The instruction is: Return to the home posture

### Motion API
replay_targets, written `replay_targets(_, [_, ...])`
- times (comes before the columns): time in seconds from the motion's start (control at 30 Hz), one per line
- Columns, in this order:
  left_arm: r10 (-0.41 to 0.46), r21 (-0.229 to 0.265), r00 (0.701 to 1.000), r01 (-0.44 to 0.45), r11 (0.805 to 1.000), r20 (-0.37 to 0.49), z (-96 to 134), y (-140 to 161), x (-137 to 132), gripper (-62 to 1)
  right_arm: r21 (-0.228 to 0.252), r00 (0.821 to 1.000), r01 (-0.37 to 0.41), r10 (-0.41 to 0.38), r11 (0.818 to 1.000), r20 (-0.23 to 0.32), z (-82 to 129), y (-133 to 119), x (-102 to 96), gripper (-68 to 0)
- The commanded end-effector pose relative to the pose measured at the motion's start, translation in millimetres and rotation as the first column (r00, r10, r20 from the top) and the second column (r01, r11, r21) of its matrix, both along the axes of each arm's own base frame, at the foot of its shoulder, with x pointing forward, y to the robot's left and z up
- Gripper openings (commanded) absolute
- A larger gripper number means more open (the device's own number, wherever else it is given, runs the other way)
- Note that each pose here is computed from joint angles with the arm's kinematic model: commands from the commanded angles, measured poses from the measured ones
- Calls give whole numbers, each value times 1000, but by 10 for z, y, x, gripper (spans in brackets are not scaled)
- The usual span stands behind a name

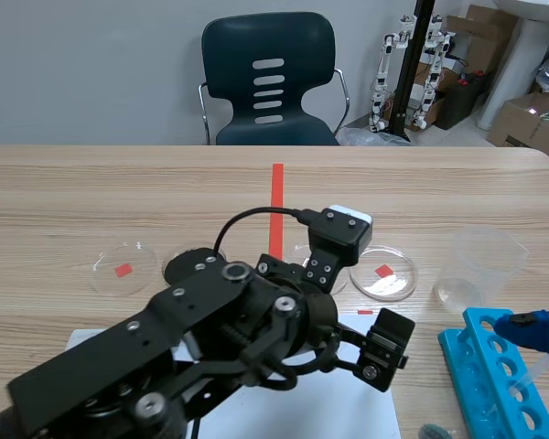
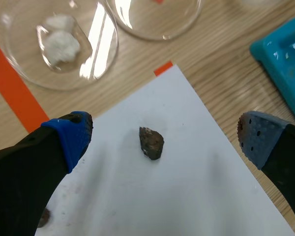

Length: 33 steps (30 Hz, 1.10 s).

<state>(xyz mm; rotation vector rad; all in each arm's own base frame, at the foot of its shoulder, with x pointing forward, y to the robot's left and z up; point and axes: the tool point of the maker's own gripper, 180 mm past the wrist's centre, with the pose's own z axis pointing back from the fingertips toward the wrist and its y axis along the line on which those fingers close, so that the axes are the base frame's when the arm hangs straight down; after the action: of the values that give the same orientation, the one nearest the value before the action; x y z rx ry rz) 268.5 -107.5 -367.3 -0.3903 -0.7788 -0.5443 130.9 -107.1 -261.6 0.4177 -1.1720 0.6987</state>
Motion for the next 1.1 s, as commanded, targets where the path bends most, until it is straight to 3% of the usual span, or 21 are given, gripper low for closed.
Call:
replay_targets(0.0, [-2, -46, 997, 5, 999, 77, 175, 32, 61, 11, 20, 1000, 3, -4, 1000, 21, 63, 13, 33, -71])
replay_targets(0.23, [-38, -135, 965, 76, 988, 261, 560, 305, -57, 11, 20, 1000, 3, -4, 1000, 21, 63, 13, 33, -71])
replay_targets(0.47, [-49, -171, 914, 128, 977, 402, 890, 749, -165, 11, 20, 1000, 3, -4, 1000, 21, 63, 13, 33, -71])
replay_targets(0.83, [-86, -178, 874, 192, 965, 478, 1115, 1449, -413, 11, 20, 1000, 3, -4, 1000, 21, 63, 13, 33, -71])
replay_targets(1.07, [-34, -158, 868, 129, 979, 495, 1191, 1891, -494, 11, 20, 1000, 3, -4, 1000, 21, 63, 13, 33, -71])
